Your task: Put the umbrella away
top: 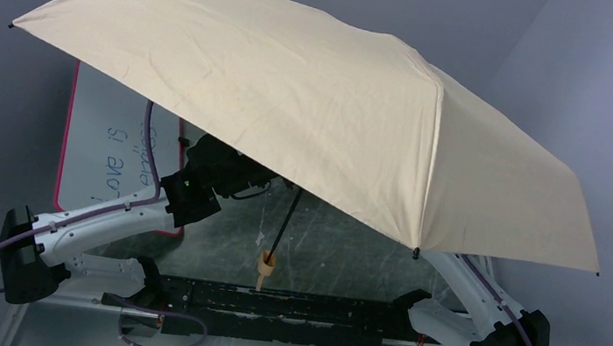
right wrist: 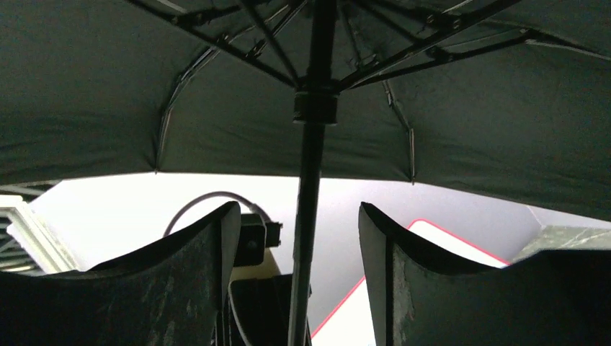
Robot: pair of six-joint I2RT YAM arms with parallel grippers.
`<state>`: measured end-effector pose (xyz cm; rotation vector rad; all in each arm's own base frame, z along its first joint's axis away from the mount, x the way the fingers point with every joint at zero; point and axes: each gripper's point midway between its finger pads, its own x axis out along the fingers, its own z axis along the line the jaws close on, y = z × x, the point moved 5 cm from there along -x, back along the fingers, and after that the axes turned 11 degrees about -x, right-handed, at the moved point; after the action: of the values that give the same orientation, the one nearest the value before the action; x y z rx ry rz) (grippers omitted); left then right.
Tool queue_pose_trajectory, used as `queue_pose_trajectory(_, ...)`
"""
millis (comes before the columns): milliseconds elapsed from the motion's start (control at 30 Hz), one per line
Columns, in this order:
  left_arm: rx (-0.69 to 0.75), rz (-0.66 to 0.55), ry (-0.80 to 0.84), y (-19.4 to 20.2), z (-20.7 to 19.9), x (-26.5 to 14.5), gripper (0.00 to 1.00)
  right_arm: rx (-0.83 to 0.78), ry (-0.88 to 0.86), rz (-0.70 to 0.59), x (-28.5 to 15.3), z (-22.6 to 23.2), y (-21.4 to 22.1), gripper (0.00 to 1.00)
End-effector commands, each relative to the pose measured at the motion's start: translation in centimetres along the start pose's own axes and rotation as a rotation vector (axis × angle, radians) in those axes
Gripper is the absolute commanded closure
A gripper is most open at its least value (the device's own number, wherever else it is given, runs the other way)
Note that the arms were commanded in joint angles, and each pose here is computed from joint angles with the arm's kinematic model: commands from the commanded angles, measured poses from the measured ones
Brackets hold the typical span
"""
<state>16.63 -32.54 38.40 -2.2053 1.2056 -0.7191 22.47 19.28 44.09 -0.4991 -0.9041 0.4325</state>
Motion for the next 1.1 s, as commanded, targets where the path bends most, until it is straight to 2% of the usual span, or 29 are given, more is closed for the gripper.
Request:
queue_pose_trajectory(0, 0.006, -0.05, 0.159, -1.5, -2.9, -0.1, 0.95, 0.003, 0.019, -0.099, 1.1, 0.4, -2.0, 0.35)
queue_pose_trajectory(200, -0.001, -0.031, 0.181, -1.0, -3.0, 0.1, 0.95, 0.007, 0.055, -0.155, 2.0, 0.0, -2.9, 0.34)
queue_pose_trajectory(567, -0.01, -0.013, 0.188, -0.5, -2.8, -0.1, 0.95, 0.036, -0.005, -0.196, 3.8, 0.3, -3.5, 0.32)
queue_pose_trajectory(933, -0.009, -0.001, 0.194, -0.2, -2.7, -0.2, 0.95, 0.075, -0.035, -0.189, 4.8, 0.1, -3.3, 0.34)
queue_pose_trajectory(1067, -0.01, 0.001, 0.194, -0.2, -2.7, -0.3, 0.95, 0.082, -0.044, -0.18, 5.0, 0.2, -3.2, 0.37)
